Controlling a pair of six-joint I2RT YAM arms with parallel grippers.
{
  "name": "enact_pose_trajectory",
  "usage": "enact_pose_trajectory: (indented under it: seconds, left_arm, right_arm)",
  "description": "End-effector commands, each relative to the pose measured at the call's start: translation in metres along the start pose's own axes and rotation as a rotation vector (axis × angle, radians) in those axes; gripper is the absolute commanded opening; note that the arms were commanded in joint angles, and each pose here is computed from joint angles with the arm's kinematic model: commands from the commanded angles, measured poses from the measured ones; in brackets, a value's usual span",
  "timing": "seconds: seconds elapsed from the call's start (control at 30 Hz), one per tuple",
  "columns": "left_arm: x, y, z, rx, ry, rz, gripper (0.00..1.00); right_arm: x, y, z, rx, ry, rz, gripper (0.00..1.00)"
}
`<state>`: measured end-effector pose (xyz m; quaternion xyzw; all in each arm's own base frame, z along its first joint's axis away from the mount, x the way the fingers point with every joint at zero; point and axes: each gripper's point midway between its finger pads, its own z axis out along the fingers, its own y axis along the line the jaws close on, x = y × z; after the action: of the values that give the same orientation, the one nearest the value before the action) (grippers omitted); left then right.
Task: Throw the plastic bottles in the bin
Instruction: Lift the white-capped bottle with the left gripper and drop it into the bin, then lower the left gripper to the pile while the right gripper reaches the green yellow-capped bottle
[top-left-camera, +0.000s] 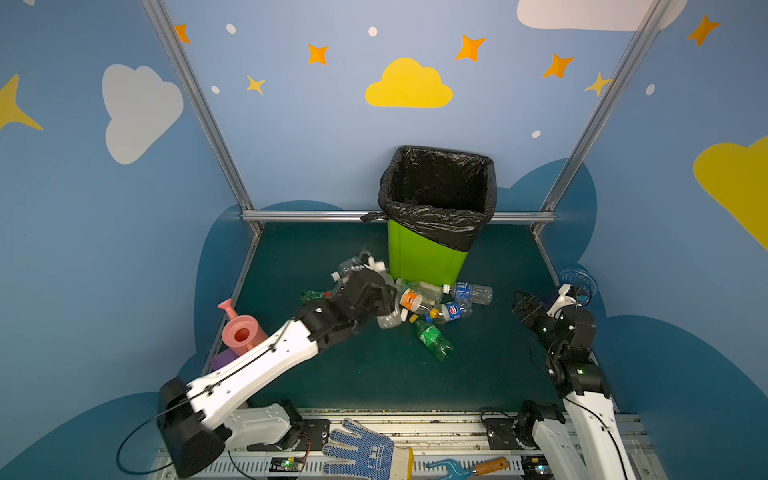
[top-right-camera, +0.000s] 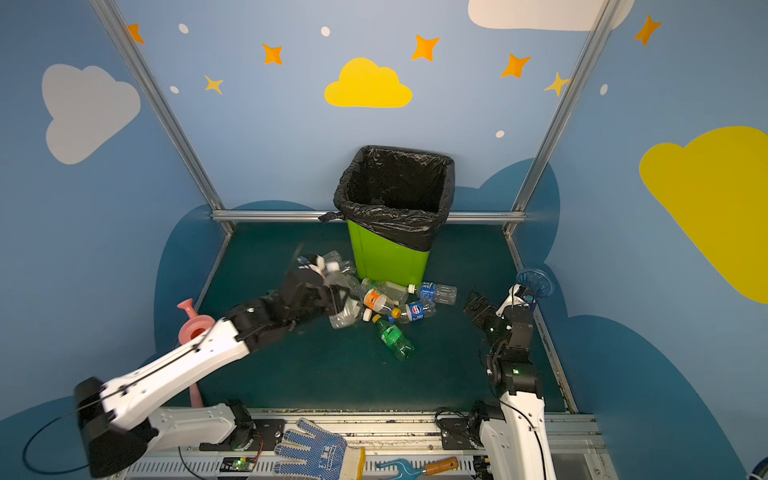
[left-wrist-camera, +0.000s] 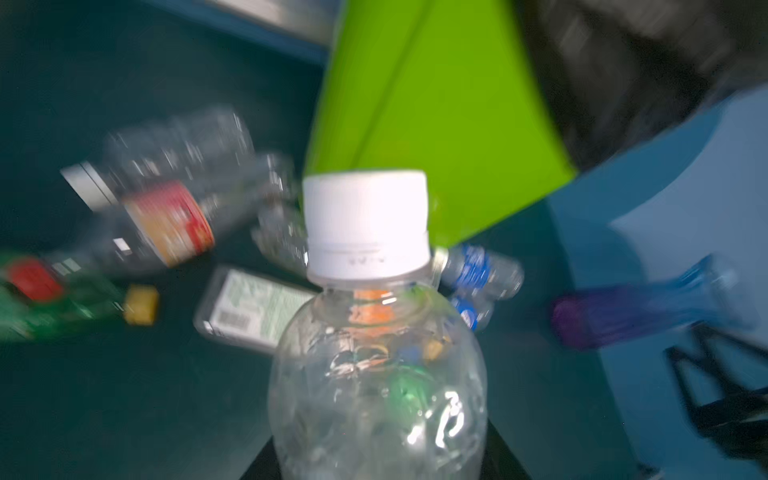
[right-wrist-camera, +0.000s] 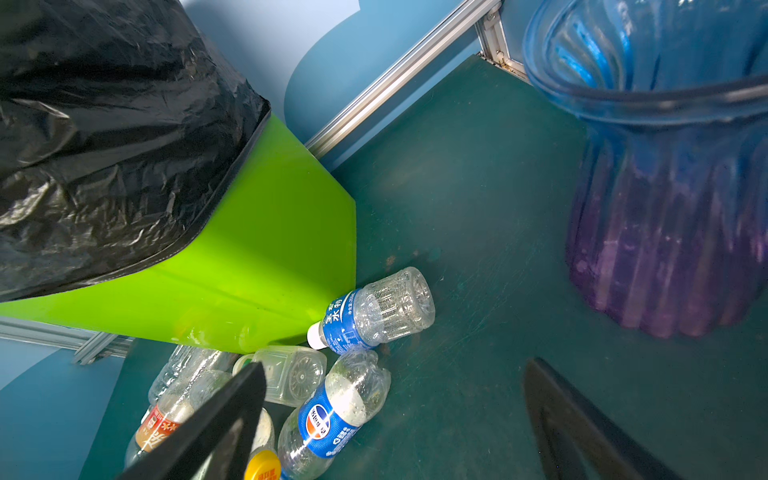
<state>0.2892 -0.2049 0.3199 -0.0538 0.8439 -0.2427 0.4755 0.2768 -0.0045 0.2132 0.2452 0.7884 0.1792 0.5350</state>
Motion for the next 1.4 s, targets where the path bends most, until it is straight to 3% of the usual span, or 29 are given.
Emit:
enact_pose_trajectory:
  seconds: [0.0, 0.13, 0.27, 0.4, 0.5, 0.57, 0.73, 0.83, 0.9, 0.97, 1.13, 1.37]
  left_arm:
    - [-0.099, 0.007, -0.069, -0.028, -0.378, 0.085, 0.51]
    - [-0.167, -0.019, -0.13, 0.08, -0.654, 0.101, 0.52]
    - [-0.21, -0.048, -0.131, 0.174, -0.74, 0.09, 0.54]
    - [-0.241, -0.099, -0.054, 0.27, -0.633, 0.106, 0.54]
    - [-0.24, -0.136, 0.029, 0.281, -0.419, 0.132, 0.61]
    - [-0.222, -0.153, 0.064, 0.308, -0.251, 0.171, 0.71]
    - [-0.235, -0.184, 0.03, 0.383, -0.349, 0.2, 1.0]
    - [-0.237, -0.19, -0.014, 0.397, -0.532, 0.256, 1.0]
    - [-0.233, -0.183, -0.041, 0.428, -0.649, 0.251, 1.0]
    - [-0.227, -0.167, -0.061, 0.427, -0.69, 0.231, 1.0]
    - [-0.193, -0.113, -0.069, 0.302, -0.653, 0.245, 1.0]
    - [-0.114, -0.005, -0.035, 0.088, -0.511, 0.141, 1.0]
  right_arm:
    - [-0.012, 0.01, -0.006, -0.038, -0.038, 0.017, 0.95]
    - [-0.014, 0.013, -0.008, -0.051, -0.043, 0.025, 0.95]
    - [-0.021, 0.022, -0.013, -0.079, -0.054, 0.026, 0.95]
    - [-0.025, 0.032, -0.017, -0.122, -0.048, 0.036, 0.95]
    - [-0.023, 0.035, -0.019, -0.14, -0.039, 0.041, 0.95]
    - [-0.023, 0.036, -0.023, -0.136, -0.031, 0.024, 0.95]
    - [-0.023, 0.034, -0.038, -0.125, -0.051, -0.026, 0.95]
    - [-0.017, 0.033, -0.037, -0.138, -0.038, -0.025, 0.95]
    - [-0.011, 0.032, -0.033, -0.146, -0.016, -0.016, 0.95]
    - [-0.005, 0.035, -0.029, -0.168, 0.014, -0.007, 0.95]
    - [0.009, 0.049, -0.025, -0.26, 0.086, -0.01, 0.95]
    - [0.052, 0.06, -0.016, -0.322, 0.223, -0.019, 0.93]
